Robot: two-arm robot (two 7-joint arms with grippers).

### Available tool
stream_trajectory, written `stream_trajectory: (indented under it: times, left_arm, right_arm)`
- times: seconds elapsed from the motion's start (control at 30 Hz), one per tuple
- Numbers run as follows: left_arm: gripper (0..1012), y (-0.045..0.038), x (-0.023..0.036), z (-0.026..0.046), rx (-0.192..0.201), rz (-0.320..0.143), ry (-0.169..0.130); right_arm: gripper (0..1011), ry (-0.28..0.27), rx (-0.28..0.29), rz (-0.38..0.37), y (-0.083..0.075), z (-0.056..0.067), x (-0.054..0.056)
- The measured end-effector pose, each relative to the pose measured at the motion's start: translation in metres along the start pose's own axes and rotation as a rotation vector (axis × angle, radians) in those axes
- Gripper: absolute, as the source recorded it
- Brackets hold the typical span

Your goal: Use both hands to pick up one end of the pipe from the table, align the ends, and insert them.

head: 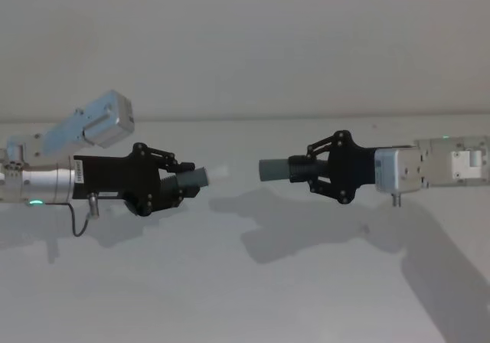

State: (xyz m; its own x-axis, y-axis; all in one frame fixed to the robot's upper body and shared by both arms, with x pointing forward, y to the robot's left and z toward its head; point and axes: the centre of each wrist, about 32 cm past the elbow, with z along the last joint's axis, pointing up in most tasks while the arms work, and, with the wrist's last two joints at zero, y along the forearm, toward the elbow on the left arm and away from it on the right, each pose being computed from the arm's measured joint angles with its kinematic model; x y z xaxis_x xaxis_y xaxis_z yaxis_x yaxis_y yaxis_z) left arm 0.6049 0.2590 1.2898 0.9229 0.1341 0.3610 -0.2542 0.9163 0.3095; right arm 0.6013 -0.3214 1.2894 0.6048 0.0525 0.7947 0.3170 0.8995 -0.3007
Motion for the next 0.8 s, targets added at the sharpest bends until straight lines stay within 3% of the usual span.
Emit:
stream_trajectory:
  times: [0.37, 0.8]
  left_arm:
    - [339, 0.0, 0.0, 0.0, 0.0, 0.0, 0.0]
    - [339, 0.0, 0.0, 0.0, 0.0, 0.0, 0.0]
  right_arm:
    - [218, -0.119, 0.085, 0.084, 0.015, -0.015, 0.026]
    - [218, -0.151, 0.114, 0.109, 0.028, -0.023, 0.04]
